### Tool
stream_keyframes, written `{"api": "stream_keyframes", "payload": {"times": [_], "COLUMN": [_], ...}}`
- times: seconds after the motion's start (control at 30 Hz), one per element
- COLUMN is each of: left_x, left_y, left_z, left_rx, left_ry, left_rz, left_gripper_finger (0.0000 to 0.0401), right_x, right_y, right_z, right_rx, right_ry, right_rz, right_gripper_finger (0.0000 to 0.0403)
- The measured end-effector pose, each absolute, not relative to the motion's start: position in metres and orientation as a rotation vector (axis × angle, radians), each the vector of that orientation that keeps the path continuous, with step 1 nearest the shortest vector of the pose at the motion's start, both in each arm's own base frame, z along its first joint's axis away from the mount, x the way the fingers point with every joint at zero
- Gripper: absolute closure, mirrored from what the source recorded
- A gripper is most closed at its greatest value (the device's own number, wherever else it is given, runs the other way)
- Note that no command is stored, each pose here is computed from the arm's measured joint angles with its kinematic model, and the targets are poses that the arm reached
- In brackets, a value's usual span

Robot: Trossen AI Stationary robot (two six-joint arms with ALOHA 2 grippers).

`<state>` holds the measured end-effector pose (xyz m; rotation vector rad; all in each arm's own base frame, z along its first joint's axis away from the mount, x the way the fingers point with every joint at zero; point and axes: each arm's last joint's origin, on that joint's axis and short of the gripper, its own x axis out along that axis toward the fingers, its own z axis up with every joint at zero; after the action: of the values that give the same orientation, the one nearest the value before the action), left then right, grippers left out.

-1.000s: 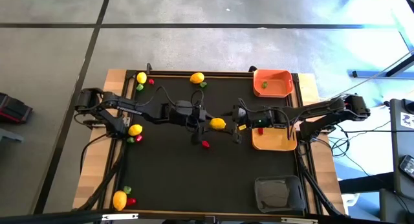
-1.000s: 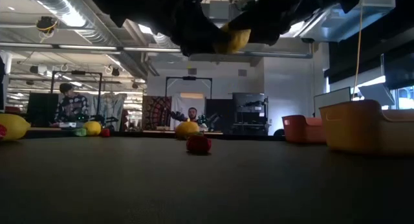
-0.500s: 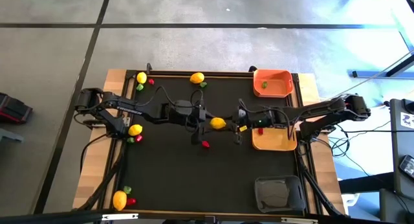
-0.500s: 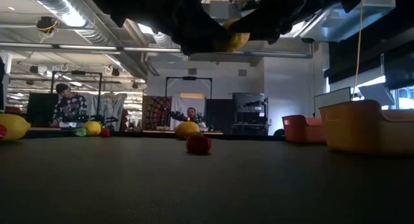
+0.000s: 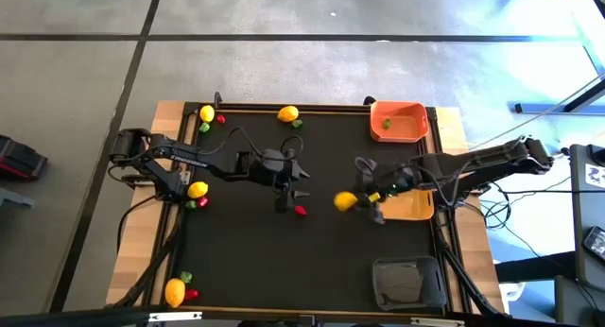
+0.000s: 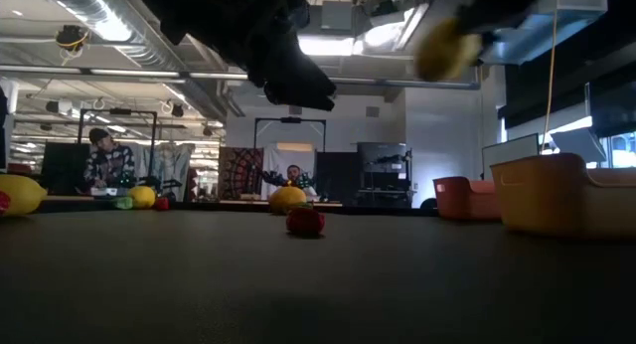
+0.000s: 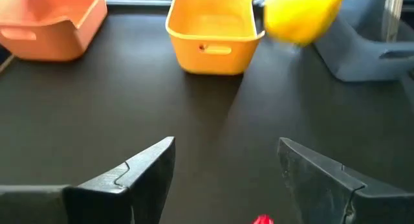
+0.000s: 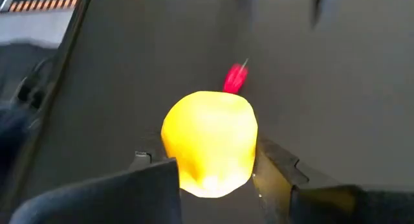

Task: Sort produce into baskets
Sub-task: Put the middle right yellow lemon into the black bin

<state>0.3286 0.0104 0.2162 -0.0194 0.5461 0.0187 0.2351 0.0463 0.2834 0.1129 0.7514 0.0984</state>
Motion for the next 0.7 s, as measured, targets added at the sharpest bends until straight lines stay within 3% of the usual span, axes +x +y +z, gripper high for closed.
{"api": "stream_keyframes", "payload": {"times": [0.47, 0.7], "left_x": [0.329, 0.329], "left_y": [0.011, 0.011], "left_z": [0.216, 0.217], "left_rx": [-0.020, -0.021], "left_ry": [0.543, 0.540], "left_rz": [0.022, 0.022], "left_gripper_finger": [0.0136, 0.0136], "right_x": [0.187, 0.158], "right_y": [0.123, 0.152], "right_z": [0.275, 0.271], "right_rx": [0.399, 0.581], "right_ry": [1.026, 1.162], "right_rz": [0.169, 0.111], "right_gripper_finger": [0.0314, 0.0314]}}
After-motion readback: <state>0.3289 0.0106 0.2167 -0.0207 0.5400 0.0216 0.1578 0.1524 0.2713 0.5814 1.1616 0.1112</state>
